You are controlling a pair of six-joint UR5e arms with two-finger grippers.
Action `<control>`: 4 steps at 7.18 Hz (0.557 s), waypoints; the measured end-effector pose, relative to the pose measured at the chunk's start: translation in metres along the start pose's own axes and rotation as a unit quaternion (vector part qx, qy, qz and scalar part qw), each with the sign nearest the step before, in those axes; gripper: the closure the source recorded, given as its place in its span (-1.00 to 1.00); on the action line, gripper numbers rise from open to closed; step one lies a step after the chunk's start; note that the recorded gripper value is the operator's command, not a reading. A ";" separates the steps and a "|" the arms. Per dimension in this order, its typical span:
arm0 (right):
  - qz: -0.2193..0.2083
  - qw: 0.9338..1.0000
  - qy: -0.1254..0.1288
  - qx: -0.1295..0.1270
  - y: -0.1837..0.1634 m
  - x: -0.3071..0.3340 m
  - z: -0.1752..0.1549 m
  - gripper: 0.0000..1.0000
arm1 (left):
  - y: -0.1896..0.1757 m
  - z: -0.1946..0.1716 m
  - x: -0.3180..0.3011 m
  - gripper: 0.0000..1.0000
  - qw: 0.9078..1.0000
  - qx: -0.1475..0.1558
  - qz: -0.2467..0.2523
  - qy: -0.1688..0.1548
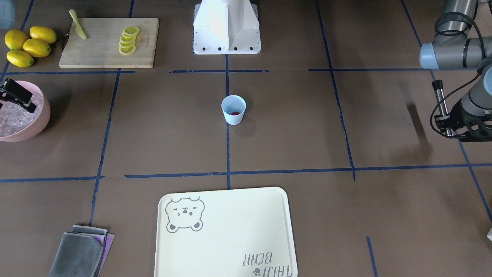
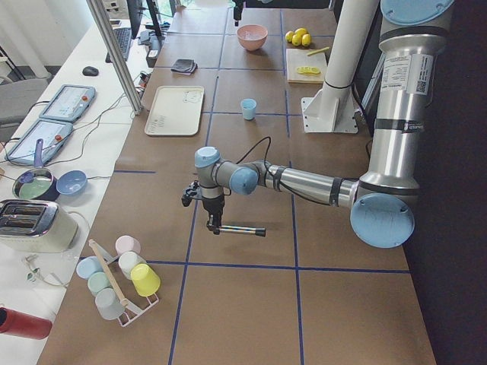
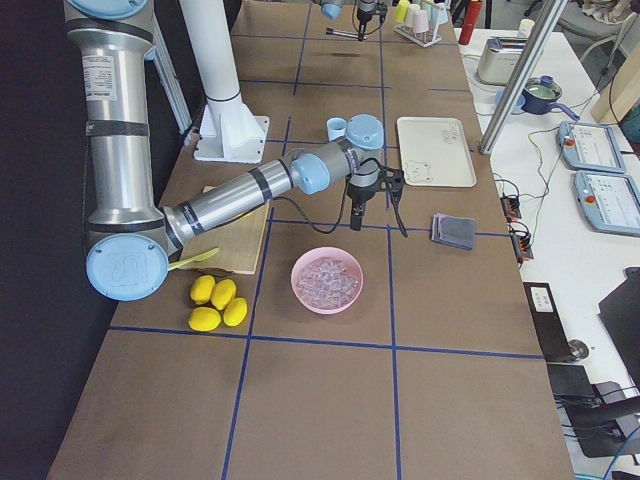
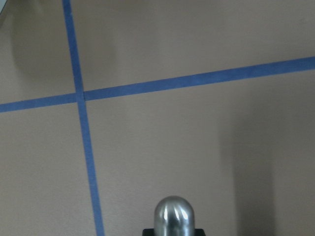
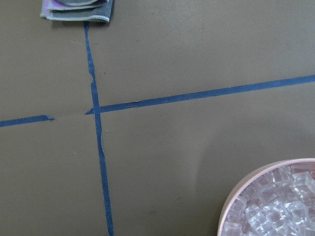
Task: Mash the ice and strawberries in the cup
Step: 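Lay the muddler on the table and open the left gripper while right arm retracts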
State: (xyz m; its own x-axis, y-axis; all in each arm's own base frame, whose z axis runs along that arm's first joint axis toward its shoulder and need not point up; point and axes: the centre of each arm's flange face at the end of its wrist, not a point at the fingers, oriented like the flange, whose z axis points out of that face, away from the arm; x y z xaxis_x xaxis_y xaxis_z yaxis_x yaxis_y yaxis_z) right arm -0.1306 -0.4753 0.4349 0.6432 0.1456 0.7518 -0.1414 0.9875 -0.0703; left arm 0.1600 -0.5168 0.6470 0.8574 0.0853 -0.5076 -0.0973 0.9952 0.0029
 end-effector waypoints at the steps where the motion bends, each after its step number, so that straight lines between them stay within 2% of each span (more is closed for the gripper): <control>1: 0.000 1.000 0.000 0.000 0.000 0.000 0.000 -1.00 | -0.002 0.008 -0.010 1.00 1.000 0.001 -0.007 0.005; 4: 0.001 1.000 0.001 -0.001 -0.001 0.001 0.002 -1.00 | -0.005 0.022 -0.020 0.99 1.000 0.004 -0.027 0.011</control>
State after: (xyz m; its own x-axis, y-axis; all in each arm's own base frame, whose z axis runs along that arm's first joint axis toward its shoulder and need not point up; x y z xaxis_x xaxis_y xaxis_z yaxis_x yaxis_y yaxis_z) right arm -0.1310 -0.4762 0.4368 0.6443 0.1486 0.7502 -0.1416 0.9872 -0.0740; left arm 0.1544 -0.5230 0.6761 0.8502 0.0315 -0.5256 -0.0474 0.9987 -0.0169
